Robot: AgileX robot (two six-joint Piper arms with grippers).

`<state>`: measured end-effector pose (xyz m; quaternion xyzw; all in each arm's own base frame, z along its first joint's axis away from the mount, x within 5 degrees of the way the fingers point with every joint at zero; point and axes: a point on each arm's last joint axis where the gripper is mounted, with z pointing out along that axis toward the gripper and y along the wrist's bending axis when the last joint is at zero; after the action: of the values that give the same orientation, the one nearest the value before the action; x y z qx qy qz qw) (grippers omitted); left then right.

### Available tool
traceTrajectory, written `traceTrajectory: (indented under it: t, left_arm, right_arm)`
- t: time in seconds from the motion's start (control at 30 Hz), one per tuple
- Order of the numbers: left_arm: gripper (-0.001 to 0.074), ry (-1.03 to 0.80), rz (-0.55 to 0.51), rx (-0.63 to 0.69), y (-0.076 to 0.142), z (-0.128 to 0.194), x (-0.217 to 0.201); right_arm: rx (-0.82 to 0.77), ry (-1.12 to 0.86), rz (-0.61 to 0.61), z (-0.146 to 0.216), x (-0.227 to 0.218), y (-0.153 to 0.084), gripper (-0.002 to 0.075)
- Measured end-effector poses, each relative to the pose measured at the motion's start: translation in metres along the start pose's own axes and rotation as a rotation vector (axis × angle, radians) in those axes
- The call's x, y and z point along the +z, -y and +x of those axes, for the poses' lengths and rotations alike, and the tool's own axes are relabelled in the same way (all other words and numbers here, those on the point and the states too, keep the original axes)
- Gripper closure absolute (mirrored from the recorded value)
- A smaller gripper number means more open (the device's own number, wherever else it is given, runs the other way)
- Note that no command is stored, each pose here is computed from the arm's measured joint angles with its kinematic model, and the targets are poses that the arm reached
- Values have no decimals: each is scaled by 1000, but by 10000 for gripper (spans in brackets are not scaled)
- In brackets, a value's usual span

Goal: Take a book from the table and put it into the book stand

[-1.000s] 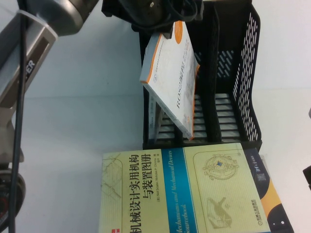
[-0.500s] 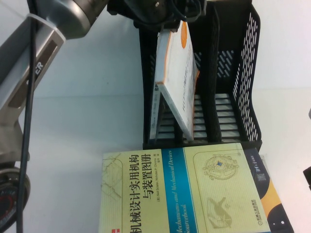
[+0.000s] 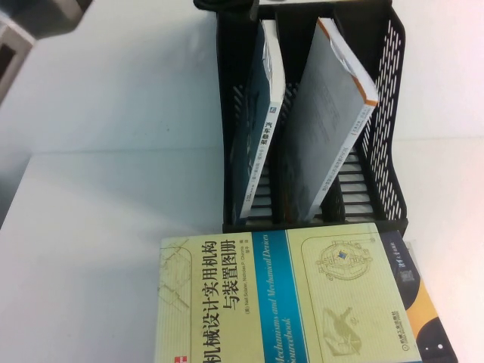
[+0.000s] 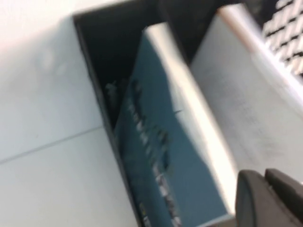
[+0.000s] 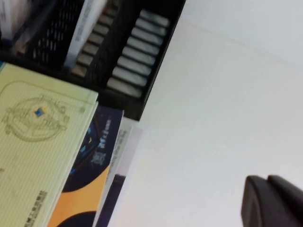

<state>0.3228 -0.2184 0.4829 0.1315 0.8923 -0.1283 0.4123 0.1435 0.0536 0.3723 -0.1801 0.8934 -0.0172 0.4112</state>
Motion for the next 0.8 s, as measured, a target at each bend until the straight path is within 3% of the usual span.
traceTrajectory:
  t: [0.2,0.43,0.67,0.8]
  left_arm:
    - [733,119,84,67,21,0,-70]
    - [734,139,87,125,20,24,-117]
    - [734,166,121,71,0,87,-126]
    - [734,131,138,51,-18,148,-112]
  right_arm:
    - [0,201,50,33,-41,15,729]
    - [75,374,35,91,-59,19,729]
    - [132,402,19,124,-50,16,729]
    - [131,384,17,127,-44,14,729]
